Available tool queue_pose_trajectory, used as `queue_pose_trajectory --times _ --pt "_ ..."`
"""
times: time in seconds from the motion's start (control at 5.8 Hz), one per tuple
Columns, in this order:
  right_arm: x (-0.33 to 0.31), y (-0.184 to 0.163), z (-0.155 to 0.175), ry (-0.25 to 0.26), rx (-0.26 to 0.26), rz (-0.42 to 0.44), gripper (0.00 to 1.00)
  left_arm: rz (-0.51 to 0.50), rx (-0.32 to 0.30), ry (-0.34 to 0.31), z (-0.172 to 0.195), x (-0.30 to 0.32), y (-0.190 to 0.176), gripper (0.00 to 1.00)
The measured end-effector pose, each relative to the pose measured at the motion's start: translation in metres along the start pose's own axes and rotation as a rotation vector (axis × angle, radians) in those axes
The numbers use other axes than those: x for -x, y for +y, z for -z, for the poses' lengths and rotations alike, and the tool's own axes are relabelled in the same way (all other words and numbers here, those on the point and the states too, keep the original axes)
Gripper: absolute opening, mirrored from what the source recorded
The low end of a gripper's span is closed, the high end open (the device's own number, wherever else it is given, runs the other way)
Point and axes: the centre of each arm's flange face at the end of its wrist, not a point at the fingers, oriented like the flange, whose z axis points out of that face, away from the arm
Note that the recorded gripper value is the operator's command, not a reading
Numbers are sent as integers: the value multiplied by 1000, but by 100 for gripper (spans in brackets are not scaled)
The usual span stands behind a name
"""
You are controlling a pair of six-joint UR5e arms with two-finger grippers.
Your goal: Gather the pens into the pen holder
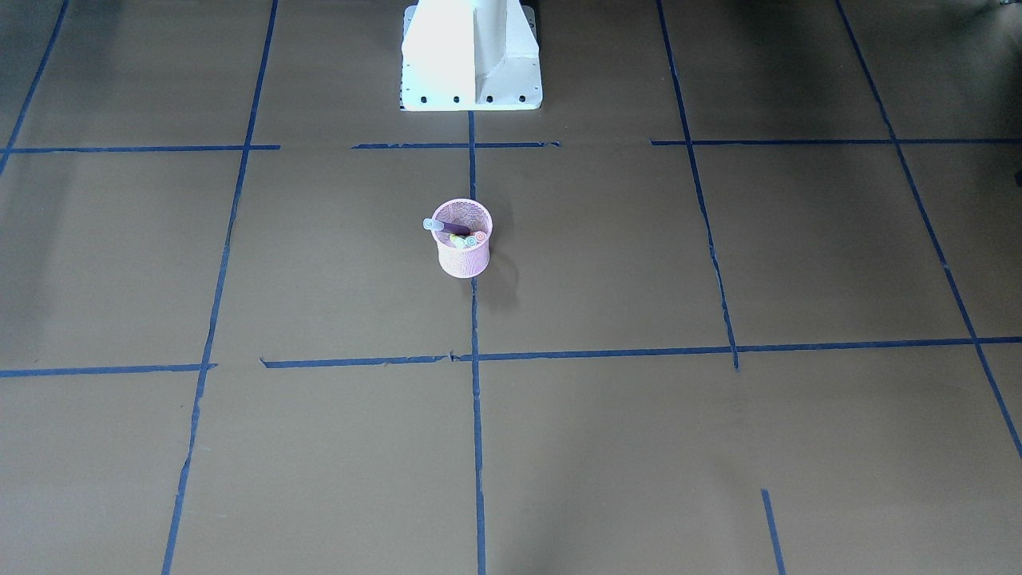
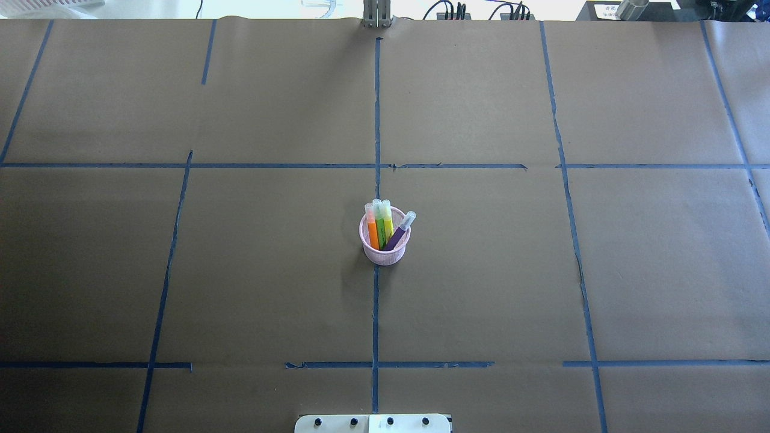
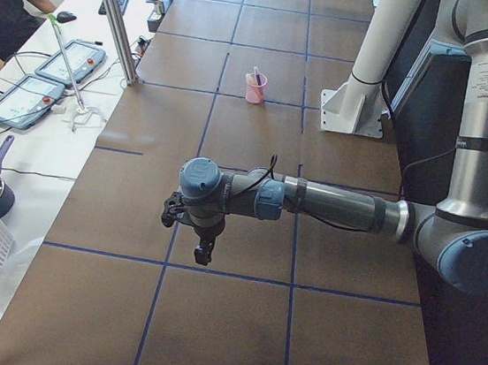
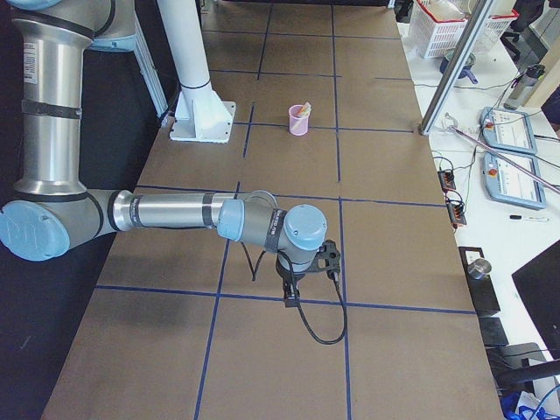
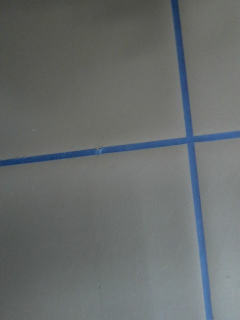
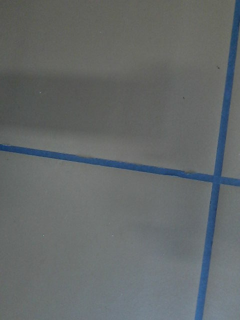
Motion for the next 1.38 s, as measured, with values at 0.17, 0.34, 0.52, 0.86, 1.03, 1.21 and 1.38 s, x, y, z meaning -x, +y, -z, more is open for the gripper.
queue_pose_trajectory --times 0.17,0.34,0.52,0.86,1.03,1.21,1.38 --pt "1 6 -1 2 0 1 100 -14 -12 -4 5 -5 -3 100" --pt "2 8 0 4 -2 4 100 -29 -24 -5 10 -11 -5 100" --pt "1 9 -1 4 -2 5 100 -30 -23 -2 9 -10 2 100" --pt "1 9 -1 2 -3 6 100 -32 -21 -2 4 -6 12 100" --pt "0 10 -3 2 -8 9 100 -37 -24 -3 5 -8 11 100" --pt "-1 11 -4 3 -12 10 100 -42 -28 -5 8 -10 13 100" --pt "-1 11 -4 5 -16 8 100 -46 -31 -7 10 -12 14 100"
